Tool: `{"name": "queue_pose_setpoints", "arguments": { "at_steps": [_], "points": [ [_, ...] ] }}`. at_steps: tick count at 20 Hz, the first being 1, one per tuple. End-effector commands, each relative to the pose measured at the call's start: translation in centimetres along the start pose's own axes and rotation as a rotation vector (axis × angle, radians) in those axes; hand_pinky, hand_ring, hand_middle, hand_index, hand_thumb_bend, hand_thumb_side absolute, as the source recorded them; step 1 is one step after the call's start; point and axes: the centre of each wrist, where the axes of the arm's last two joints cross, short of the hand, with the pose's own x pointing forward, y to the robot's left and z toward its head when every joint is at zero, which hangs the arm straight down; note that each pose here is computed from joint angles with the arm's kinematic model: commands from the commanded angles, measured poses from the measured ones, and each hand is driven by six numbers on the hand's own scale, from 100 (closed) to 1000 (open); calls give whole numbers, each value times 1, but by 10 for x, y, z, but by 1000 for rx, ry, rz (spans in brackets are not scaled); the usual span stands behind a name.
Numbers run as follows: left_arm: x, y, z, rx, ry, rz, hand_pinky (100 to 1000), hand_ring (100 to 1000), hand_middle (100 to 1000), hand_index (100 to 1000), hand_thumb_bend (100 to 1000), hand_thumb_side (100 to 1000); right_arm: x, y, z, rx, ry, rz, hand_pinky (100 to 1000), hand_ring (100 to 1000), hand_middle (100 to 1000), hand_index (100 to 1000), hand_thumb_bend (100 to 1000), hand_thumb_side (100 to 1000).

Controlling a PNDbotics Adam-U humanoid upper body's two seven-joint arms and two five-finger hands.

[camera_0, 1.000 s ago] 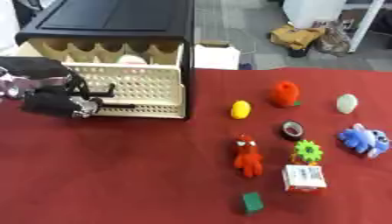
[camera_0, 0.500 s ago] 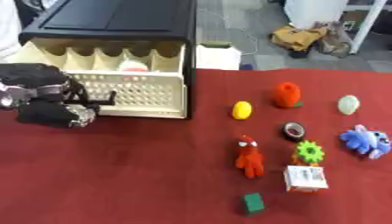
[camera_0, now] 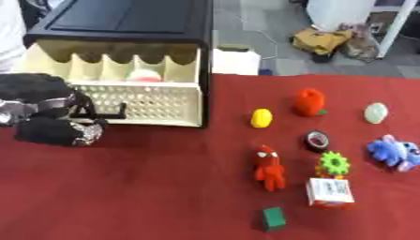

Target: Pick up objects from table and place into drawer.

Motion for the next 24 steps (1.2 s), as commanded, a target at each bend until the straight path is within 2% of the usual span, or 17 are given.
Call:
{"name": "queue_pose_setpoints", "arguments": {
  "at_steps": [1,19,21,24],
  "points": [
    [-5,7,13,2,45,4,100,100,100,798,131,1000,4,-3,-6,-13,-24,-5,713,712,619,808,100,869],
    [-4,4,17,11,74,-14,100,100,100,825,136,1000,4,-2,-6,-15,-24,-9,713,712,619,808,100,870],
    [-4,4,16,11,74,-16,100,100,100,849,140,1000,4,-2,-6,-15,-25,-10,713,712,619,808,100,871],
    [-4,4,17,12,74,-13,100,100,100,947,144,1000,4,-2,-6,-15,-25,-10,714,713,619,808,100,871]
  ]
}}
